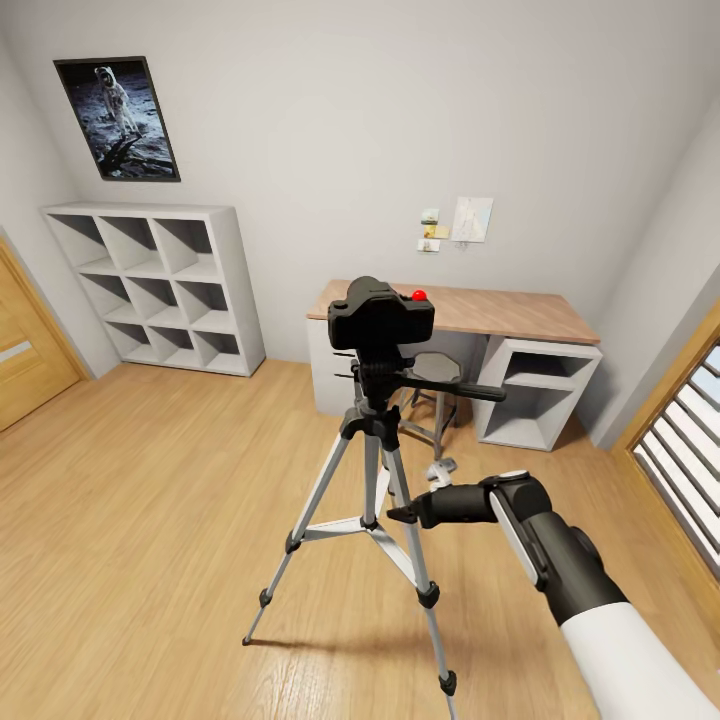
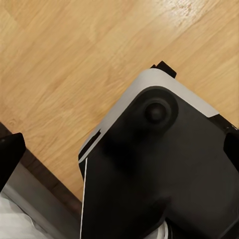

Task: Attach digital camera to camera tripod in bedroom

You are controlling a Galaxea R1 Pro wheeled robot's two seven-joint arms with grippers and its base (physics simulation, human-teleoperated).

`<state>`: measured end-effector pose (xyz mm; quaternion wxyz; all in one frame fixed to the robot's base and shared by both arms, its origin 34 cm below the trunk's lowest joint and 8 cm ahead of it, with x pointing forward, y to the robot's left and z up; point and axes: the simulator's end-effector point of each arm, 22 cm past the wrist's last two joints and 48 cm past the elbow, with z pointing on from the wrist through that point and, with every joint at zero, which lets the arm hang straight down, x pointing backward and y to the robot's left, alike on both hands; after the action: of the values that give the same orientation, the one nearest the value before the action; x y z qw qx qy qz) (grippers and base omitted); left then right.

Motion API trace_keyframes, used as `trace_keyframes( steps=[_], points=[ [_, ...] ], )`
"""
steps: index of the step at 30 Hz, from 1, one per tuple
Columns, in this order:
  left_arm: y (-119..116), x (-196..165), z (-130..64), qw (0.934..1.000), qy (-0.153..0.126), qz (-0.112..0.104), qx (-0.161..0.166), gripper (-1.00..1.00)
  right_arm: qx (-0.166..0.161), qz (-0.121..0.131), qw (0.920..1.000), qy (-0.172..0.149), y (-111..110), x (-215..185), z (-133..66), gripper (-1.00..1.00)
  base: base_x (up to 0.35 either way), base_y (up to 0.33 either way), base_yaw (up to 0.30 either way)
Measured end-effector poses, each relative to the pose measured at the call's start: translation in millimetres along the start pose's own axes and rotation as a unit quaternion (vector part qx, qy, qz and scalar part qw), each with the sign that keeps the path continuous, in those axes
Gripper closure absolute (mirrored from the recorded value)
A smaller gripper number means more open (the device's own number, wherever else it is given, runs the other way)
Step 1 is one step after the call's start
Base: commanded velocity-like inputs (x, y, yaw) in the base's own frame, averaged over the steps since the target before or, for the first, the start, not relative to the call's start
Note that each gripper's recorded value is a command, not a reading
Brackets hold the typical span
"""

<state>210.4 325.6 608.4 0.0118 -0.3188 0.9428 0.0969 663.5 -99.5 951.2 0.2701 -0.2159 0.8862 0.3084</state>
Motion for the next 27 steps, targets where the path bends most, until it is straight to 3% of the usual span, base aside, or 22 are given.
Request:
trace_keyframes(
  steps=[7, 19, 27],
  points=[
    [0, 0, 0.0, 1.0, 0.0, 0.0, 0.0, -1.0, 0.022, 0.011, 0.9994, 0.023, -30, 23, -7.4, -1.0, 0.0, 0.0, 0.0],
    [0, 0, 0.0, 1.0, 0.0, 0.0, 0.0, -1.0, 0.047, 0.063, 0.9935, 0.082, -73, 84, -9.4, -1.0, 0.0, 0.0, 0.0],
    [0, 0, 0.0, 1.0, 0.0, -0.001, 0.0, -1.0, 0.073, 0.069, 0.9896, 0.103, -101, 109, -20.0, -1.0, 0.0, 0.0, 0.0]
  ],
)
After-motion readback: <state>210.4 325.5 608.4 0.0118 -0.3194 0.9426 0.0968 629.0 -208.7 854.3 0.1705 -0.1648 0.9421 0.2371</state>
